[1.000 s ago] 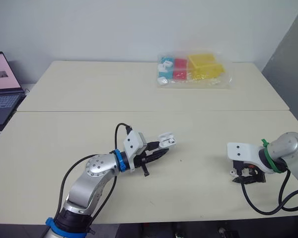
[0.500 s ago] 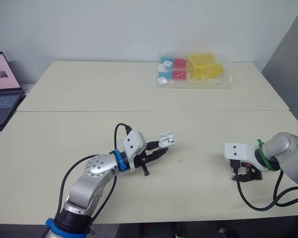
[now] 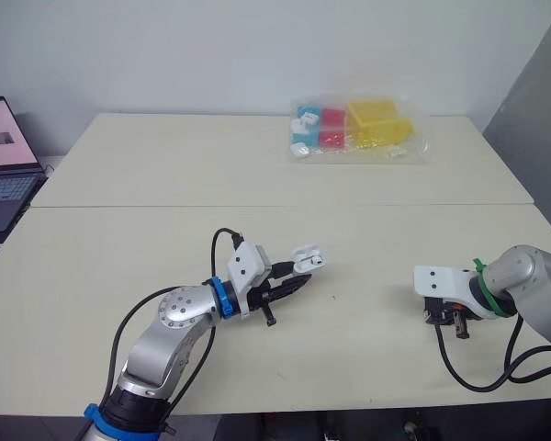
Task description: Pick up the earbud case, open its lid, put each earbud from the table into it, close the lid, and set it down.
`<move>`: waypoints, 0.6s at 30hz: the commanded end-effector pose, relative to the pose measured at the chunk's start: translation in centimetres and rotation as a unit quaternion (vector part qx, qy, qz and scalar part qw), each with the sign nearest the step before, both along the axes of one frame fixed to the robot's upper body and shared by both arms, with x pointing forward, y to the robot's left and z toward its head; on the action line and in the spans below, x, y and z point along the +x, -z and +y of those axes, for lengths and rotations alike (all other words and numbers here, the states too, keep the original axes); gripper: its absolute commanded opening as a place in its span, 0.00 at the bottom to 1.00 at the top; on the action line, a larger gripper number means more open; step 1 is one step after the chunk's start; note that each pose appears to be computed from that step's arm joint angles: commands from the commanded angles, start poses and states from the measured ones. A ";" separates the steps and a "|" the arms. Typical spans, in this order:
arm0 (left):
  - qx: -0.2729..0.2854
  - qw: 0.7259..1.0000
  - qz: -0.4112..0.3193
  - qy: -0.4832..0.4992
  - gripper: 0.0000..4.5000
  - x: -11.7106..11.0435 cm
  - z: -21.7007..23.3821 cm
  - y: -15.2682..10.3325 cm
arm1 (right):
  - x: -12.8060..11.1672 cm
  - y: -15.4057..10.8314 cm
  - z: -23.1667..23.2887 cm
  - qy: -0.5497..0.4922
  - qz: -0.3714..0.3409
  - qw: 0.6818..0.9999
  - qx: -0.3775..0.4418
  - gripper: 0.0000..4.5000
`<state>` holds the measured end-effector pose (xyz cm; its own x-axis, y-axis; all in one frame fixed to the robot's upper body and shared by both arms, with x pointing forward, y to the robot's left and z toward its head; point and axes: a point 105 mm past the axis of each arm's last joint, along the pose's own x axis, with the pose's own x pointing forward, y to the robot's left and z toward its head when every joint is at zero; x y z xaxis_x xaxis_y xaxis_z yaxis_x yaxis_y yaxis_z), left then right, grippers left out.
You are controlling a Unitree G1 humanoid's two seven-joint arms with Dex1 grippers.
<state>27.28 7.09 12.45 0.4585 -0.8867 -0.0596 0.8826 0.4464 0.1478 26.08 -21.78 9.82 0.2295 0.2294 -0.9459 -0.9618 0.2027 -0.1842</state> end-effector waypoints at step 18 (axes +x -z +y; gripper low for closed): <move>-0.060 0.997 -0.042 0.007 0.17 1.7 -1.5 -3.8 | 1.3 -15.8 9.0 0.012 -0.188 0.878 0.440 0.09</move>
